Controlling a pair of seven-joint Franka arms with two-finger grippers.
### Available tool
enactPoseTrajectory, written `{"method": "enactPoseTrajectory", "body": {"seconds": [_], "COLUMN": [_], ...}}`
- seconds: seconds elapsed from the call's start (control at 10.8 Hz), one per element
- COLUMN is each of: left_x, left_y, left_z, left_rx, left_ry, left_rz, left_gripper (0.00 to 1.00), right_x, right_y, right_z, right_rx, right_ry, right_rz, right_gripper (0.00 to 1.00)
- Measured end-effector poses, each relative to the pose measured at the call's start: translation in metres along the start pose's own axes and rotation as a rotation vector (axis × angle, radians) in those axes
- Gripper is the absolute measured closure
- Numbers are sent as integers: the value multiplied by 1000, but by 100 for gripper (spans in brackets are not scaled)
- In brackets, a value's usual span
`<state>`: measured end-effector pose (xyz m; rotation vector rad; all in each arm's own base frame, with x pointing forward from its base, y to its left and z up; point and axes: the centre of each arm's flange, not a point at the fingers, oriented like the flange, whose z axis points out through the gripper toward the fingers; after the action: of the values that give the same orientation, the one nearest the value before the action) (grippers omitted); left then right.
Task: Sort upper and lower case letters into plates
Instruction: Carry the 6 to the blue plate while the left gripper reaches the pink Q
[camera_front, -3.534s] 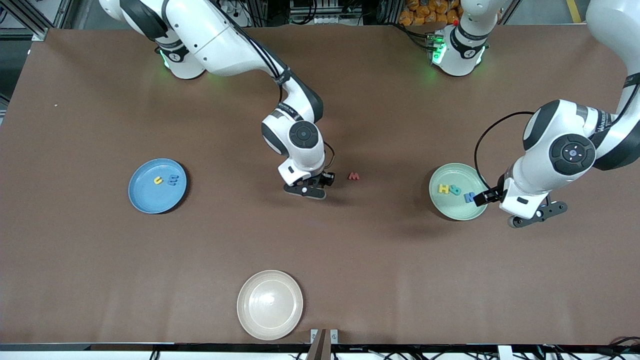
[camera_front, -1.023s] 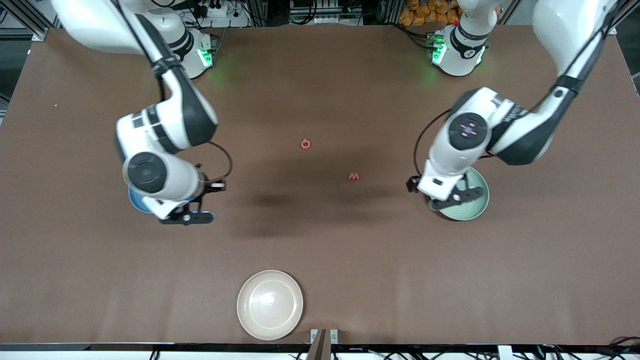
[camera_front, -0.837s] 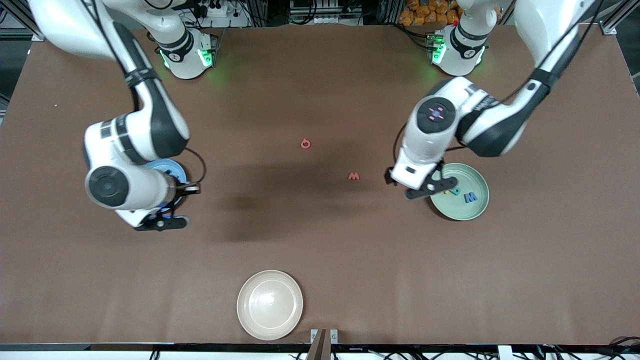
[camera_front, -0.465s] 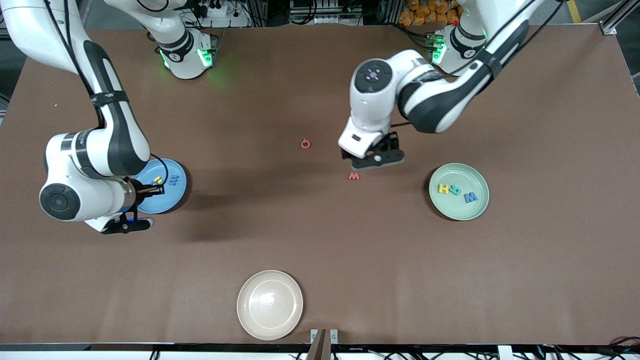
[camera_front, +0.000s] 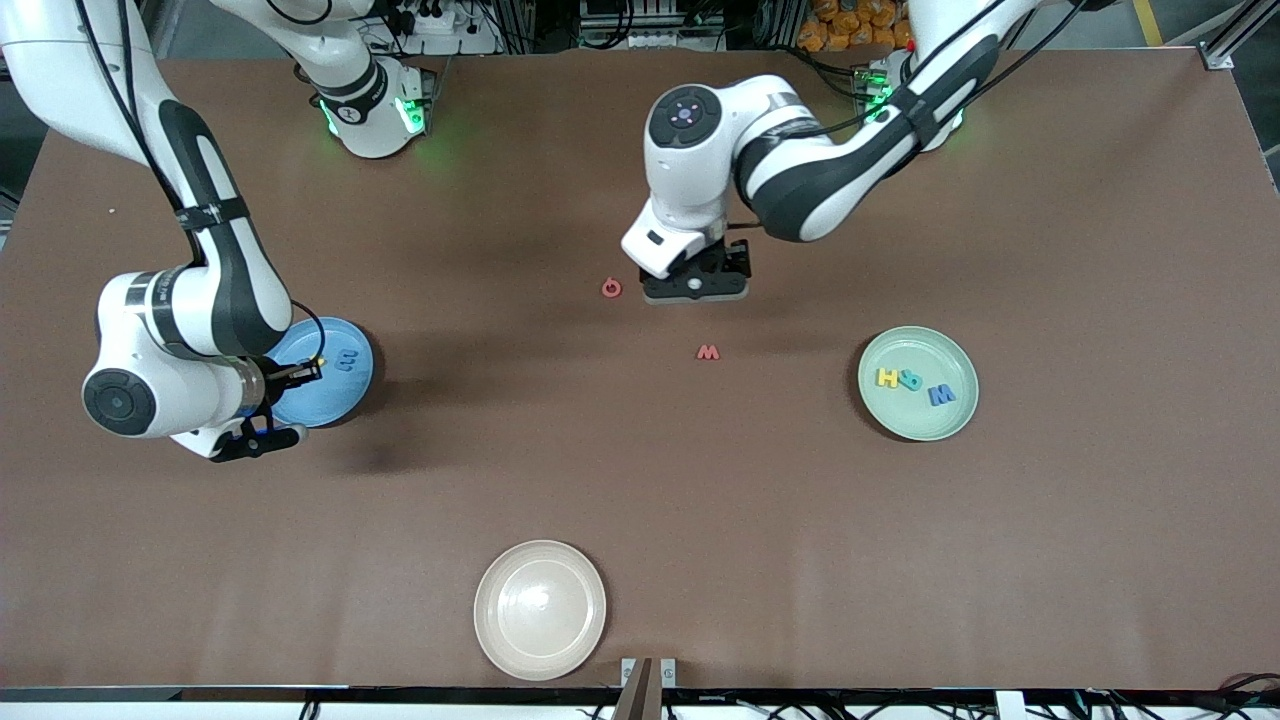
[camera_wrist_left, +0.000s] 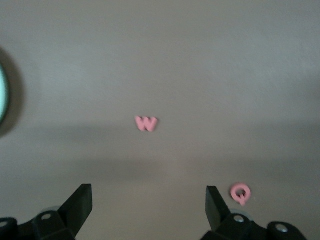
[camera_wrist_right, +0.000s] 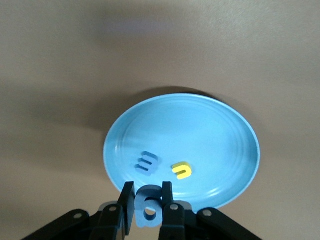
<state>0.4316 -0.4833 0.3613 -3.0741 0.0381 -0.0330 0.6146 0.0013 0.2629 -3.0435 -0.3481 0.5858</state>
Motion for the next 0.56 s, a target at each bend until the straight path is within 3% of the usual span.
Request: {"method": "enactPoseTrajectory", "body": {"seconds": [0.46, 0.56], "left_x": [-42, -51], "left_y": [93, 104], "left_z": [75, 89], "left_rx": [128, 131], "left_ry": [39, 18], "left_rz": [65, 60], "left_gripper": [0, 0], "right_x": [-9, -9], "right_y": [3, 2], "right_z": [44, 47], "right_rx": [12, 13], "right_ry": [-26, -29], "right_rz": [-14, -15], "right_gripper": [74, 67]}}
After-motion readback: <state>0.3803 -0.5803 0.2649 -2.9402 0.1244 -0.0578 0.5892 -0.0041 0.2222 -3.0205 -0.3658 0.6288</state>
